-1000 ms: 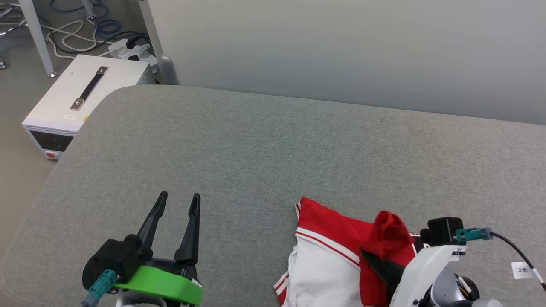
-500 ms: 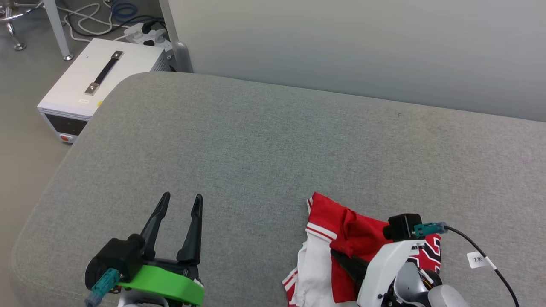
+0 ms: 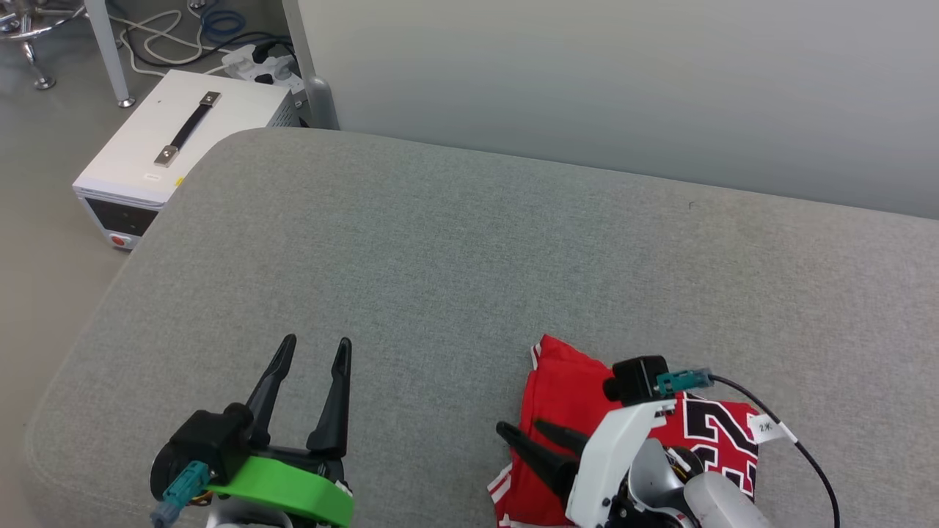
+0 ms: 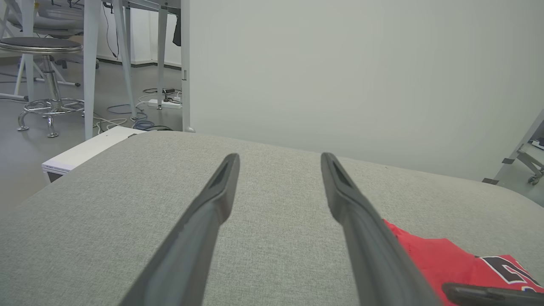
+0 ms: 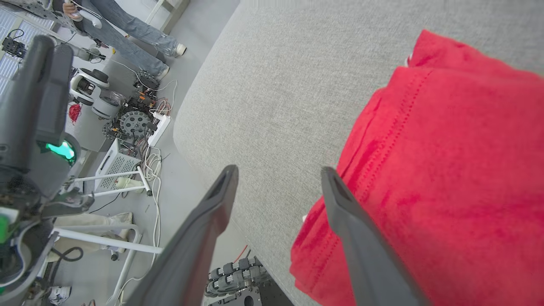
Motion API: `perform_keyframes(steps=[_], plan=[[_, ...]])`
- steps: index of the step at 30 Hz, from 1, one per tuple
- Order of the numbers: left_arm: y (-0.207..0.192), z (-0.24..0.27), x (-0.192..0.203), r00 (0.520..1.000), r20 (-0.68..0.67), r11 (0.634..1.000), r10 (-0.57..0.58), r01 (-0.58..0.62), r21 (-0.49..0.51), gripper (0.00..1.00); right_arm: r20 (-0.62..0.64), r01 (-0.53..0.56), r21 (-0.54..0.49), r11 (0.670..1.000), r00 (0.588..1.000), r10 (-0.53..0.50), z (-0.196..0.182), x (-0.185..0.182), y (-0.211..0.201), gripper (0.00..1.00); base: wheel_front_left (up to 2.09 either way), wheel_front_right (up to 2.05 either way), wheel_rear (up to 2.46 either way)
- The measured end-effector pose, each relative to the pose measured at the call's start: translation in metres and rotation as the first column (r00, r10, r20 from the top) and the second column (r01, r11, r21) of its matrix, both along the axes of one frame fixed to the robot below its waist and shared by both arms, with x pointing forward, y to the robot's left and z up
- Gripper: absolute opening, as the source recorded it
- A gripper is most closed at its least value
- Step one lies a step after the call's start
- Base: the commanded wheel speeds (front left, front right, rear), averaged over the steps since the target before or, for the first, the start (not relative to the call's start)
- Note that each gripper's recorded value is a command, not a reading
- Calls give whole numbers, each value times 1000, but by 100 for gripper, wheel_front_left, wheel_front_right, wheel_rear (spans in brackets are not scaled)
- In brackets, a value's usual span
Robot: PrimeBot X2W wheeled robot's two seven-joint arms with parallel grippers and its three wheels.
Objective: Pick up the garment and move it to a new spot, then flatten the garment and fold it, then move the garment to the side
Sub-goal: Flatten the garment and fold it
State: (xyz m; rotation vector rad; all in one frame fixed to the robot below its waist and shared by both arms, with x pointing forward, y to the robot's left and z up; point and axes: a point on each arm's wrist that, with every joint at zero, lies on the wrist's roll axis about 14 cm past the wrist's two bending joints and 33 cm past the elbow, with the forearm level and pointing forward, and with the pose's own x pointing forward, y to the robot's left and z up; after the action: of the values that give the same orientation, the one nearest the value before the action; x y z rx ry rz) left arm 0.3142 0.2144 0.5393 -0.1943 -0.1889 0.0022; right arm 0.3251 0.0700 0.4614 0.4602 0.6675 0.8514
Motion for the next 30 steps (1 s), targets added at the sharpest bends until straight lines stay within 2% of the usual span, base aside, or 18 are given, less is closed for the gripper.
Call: perform_keyframes(steps=[5, 9, 12, 18, 21, 26, 30], plan=[[-5, 3, 1, 1000, 11, 1000, -19, 19, 1, 100, 76, 44, -2, 999, 996, -43, 16, 17, -8, 100, 0, 0, 0], [-12, 6, 5, 999, 20, 999, -45, 45, -3, 100, 266, 113, -78, 991, 960, -88, 38, 42, -30, 100, 0, 0, 0], [-20, 7, 8, 997, 26, 998, -70, 70, -7, 100, 425, 177, -136, 975, 899, -104, 58, 59, -57, 100, 0, 0, 0], [-36, 13, 16, 992, 44, 992, -122, 123, -16, 100, 658, 356, -182, 917, 737, -155, 94, 82, -130, 100, 0, 0, 0], [-44, 14, 20, 988, 47, 989, -149, 150, -18, 100, 724, 441, -158, 884, 661, -200, 109, 86, -164, 100, 0, 0, 0], [-58, 14, 26, 980, 46, 981, -192, 194, -19, 100, 761, 557, -88, 826, 572, -305, 114, 76, -210, 100, 0, 0, 0], [-68, 12, 30, 974, 41, 975, -221, 222, -23, 100, 772, 642, -28, 766, 500, -392, 112, 63, -242, 100, 0, 0, 0]])
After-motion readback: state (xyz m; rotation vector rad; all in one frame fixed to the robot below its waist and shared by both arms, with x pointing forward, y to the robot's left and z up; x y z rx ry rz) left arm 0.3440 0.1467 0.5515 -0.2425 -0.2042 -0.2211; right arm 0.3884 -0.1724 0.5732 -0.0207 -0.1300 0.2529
